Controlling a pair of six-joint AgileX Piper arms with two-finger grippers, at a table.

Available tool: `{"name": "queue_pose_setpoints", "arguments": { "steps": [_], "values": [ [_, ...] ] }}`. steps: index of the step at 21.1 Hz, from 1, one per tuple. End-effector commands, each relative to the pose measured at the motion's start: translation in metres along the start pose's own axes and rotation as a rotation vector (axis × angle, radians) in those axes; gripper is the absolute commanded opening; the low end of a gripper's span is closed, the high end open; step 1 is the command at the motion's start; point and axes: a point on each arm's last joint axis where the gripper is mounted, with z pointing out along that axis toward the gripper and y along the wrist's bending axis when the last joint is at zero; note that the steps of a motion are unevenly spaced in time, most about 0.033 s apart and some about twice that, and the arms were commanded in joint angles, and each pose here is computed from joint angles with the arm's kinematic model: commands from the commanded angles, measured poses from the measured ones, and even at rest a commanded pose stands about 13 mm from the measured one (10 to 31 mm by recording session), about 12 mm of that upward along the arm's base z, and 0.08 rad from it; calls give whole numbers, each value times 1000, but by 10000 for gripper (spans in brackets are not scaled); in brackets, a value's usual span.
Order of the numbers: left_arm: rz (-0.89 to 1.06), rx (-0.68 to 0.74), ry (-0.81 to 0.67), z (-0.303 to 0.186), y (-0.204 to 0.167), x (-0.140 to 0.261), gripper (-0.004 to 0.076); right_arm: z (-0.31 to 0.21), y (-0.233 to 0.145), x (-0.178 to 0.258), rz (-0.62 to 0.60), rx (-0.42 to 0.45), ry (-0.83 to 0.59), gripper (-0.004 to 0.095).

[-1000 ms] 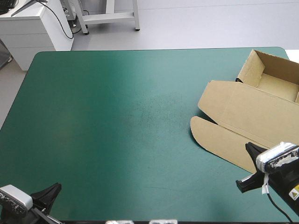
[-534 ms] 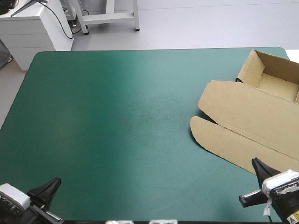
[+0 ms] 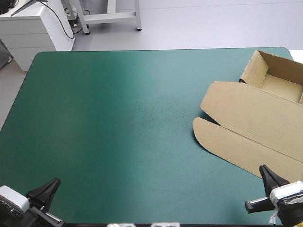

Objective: Fold the box

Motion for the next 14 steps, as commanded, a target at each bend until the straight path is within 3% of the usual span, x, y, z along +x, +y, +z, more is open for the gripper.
{"name": "queue_pose_setpoints", "arguments": {
  "steps": [1, 14],
  "values": [
    [-1, -2, -113, -6, 1, -12, -8, -3, -2, -13, -1, 16, -77, -16],
    [-1, -2, -115, -6, 1, -13, -8, -3, -2, -11, 6, 12, -54, -16]
  ]
}}
